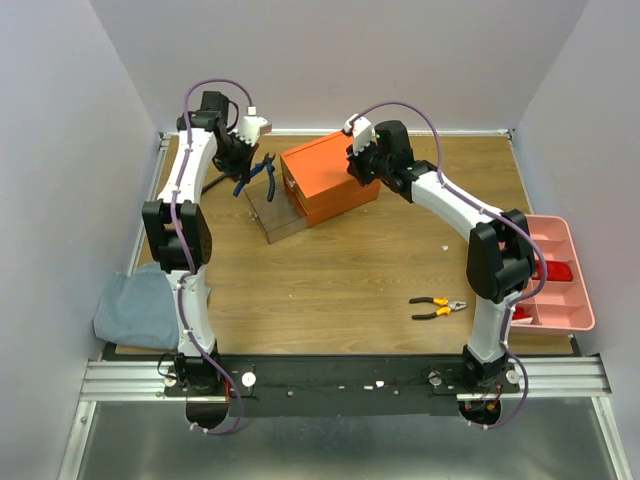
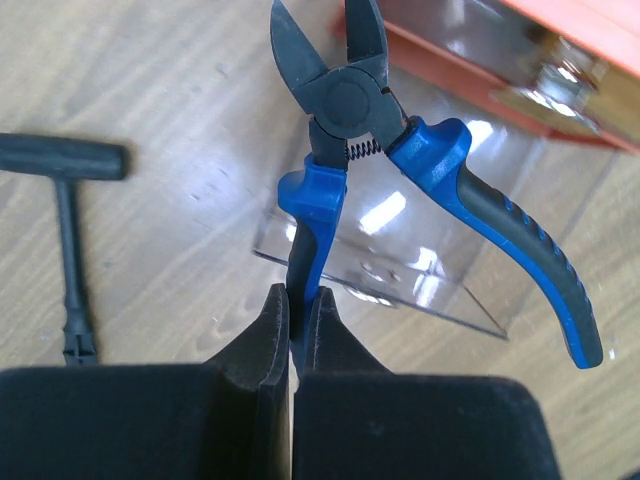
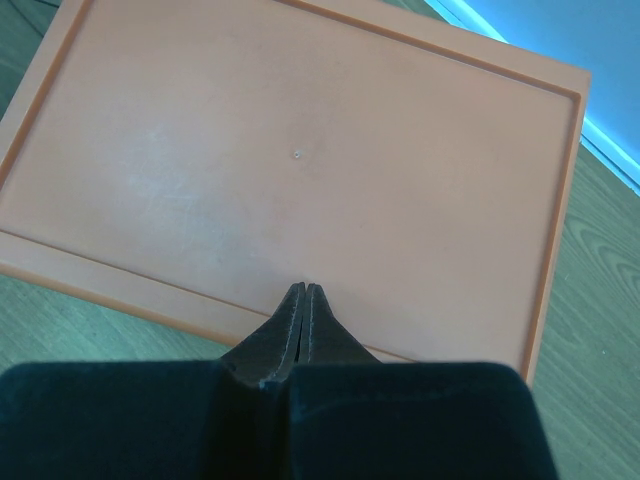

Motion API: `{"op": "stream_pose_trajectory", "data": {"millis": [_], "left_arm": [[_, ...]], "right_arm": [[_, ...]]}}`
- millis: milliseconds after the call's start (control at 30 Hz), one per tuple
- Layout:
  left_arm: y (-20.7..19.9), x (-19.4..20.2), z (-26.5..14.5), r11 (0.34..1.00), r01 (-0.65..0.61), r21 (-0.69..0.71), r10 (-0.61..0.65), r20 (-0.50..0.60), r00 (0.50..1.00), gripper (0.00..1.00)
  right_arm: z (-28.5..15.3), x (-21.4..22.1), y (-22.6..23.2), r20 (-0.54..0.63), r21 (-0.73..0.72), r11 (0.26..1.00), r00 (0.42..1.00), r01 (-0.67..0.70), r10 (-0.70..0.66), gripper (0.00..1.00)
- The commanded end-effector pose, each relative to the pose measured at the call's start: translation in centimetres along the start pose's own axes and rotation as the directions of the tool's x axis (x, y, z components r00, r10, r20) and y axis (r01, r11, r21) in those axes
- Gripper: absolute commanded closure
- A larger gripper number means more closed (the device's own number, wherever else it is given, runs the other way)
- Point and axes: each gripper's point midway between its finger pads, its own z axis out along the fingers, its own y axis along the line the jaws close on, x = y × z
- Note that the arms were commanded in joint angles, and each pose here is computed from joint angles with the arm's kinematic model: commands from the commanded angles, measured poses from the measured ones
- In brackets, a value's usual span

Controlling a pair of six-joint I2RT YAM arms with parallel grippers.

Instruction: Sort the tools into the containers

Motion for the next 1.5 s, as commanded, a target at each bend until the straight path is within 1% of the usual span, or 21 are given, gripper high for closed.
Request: {"op": "stream_pose_trajectory", "data": {"millis": [0,333,600,733,1000,1233,1333,1367,1467], "left_arm": [[-2.1,2.2,-0.2,0.997,-0.061,0.041,0.066,-0.131,0.989,1.0],[-3.1,3.4,0.2,0.998,-0.052,0.04,0.059,-0.186,0.981,1.0],[-3.6,4.7,1.8,0.997,0.036,0.064,-0.021,-0.229,0.973,0.99],[-3.8,4.4,2.2,0.995,0.072,0.068,-0.056,-0.216,0.975,0.98],[-5.0,3.7,3.8,0.975,0.177,0.133,-0.15,-0.191,0.97,0.95],[-4.3,3.3,4.0,0.977,0.188,0.102,-0.167,-0.184,0.969,0.94],[-3.8,3.1,4.0,0.979,0.192,0.072,-0.177,-0.179,0.968,0.91],[-3.6,3.0,4.0,0.979,0.196,0.062,-0.183,-0.177,0.967,0.86],[-3.4,2.4,3.8,0.977,0.207,0.046,-0.197,-0.155,0.968,0.78]], "right_arm": [[-0.5,8.8,2.4,-0.29,-0.054,0.997,0.956,-0.064,0.046,0.99],[-0.4,9.0,2.5,-0.296,-0.06,0.996,0.954,-0.069,0.048,0.99],[-0.6,8.8,2.4,-0.291,-0.056,0.996,0.956,-0.063,0.044,0.99],[-0.7,9.2,2.5,-0.299,-0.056,0.996,0.953,-0.063,0.044,0.99],[-0.7,9.2,2.5,-0.298,-0.057,0.997,0.954,-0.06,0.041,0.99],[-0.9,9.6,2.5,-0.304,-0.054,0.997,0.952,-0.057,0.038,0.99],[-0.9,9.6,2.6,-0.303,-0.056,0.997,0.952,-0.058,0.038,0.99],[-0.9,9.7,2.6,-0.304,-0.058,0.997,0.952,-0.059,0.038,0.99],[-0.8,9.5,2.6,-0.301,-0.058,0.997,0.953,-0.056,0.037,0.99]]}}
